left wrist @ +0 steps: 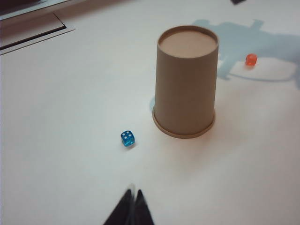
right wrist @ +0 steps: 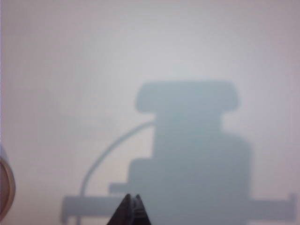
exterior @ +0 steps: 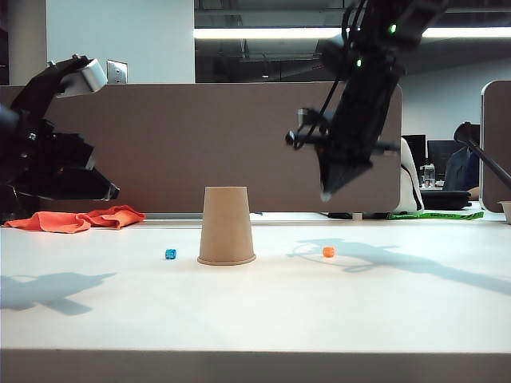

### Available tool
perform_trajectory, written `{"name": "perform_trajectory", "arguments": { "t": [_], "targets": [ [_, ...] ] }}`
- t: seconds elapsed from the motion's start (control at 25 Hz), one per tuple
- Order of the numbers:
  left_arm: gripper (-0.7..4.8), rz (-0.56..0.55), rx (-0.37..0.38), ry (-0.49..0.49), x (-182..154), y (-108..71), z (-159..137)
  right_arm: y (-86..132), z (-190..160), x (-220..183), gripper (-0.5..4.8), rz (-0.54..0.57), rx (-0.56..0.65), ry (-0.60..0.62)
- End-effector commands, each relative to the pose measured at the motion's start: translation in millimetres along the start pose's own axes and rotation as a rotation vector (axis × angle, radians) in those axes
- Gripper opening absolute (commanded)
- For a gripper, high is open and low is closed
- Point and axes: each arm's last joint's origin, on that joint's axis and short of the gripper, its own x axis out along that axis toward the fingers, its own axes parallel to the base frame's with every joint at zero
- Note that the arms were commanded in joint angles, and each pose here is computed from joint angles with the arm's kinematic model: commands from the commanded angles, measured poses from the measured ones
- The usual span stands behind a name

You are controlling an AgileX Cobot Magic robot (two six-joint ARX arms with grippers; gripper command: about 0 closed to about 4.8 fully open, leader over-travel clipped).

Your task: Throw the dice onto the paper cup, compare its value with the values of the other dice on the table, place the die with the higher value on the paper cup, and take no action if both dice have the same value.

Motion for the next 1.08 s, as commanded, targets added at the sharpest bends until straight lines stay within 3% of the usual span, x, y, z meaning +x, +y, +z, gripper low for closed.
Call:
{"name": "perform_trajectory", "arguments": {
  "t": [0.04,0.32,0.68,1.08],
  "targets": [
    [-0.05,0.006,-0.034,-0.033,0,1.0,5,0,10,-19,-0.08,-0.047,-0.031,-0.068],
    [-0.05,0.006,-0.061,-0.033,0,1.0,5,0,5,-34,-0.08,-0.039,-0.054,-0.04],
    [-0.05,0.008,-0.081,-0.05,0,1.3,6,-2,-58,-44,-0.06,-0.032,-0.05,-0.201],
    [-0.05,0.01,-0.114,-0.075,0,1.8,9,-2,-92,-59,-0.06,-0.007,-0.056,-0.325]
  ]
}}
